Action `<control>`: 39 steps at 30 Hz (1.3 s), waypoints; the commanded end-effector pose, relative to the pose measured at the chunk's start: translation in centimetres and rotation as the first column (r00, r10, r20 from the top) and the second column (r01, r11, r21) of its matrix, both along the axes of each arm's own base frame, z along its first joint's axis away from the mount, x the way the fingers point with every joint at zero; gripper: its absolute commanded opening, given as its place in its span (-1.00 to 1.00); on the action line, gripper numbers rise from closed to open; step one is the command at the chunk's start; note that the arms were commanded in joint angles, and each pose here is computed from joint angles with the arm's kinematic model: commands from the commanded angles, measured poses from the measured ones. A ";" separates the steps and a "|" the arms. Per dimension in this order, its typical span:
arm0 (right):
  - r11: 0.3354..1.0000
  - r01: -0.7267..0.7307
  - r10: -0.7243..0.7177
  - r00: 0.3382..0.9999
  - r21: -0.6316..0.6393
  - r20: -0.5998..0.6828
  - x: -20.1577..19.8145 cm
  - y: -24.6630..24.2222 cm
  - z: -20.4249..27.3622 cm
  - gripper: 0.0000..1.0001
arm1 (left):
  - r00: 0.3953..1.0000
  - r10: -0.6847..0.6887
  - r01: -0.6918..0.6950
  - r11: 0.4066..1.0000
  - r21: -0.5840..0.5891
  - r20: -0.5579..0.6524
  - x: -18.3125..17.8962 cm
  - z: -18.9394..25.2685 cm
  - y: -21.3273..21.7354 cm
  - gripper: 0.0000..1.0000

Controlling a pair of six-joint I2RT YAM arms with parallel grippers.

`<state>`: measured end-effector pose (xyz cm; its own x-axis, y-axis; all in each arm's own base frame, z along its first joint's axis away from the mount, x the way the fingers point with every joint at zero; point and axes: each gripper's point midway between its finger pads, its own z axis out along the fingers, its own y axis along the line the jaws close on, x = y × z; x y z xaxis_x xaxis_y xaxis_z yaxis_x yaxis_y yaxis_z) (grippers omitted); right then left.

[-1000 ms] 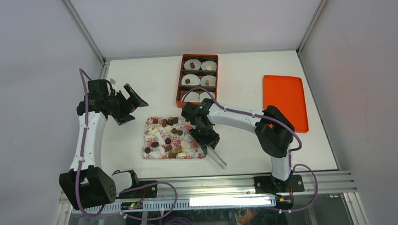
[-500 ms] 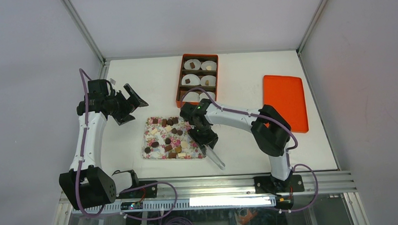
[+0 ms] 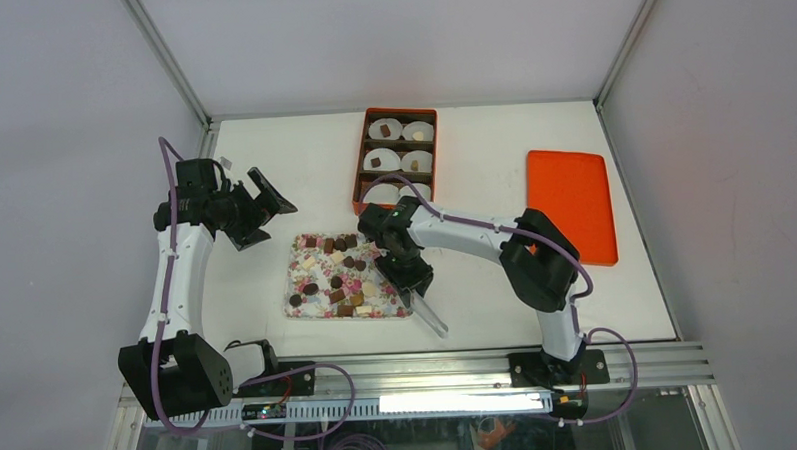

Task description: Pack the chocolate

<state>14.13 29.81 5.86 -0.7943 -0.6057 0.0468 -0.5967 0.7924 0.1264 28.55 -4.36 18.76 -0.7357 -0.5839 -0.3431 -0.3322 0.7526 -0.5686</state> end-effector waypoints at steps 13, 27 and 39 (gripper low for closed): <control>0.987 0.049 -0.080 0.976 0.154 0.201 7.4 0.1 9.7 -0.98 | 0.999 0.001 -0.001 1.000 -0.006 0.051 0.9 1.3 0.2 0.98; 0.970 0.158 -0.204 0.941 0.183 0.271 17.3 -0.8 10.2 -0.93 | 0.999 0.006 -0.006 1.000 -0.002 0.044 1.8 1.3 0.5 0.98; 0.974 0.151 -0.188 0.956 0.171 0.224 18.8 1.2 7.2 -0.84 | 0.999 0.010 -0.010 1.000 -0.001 0.039 1.7 1.1 0.7 0.98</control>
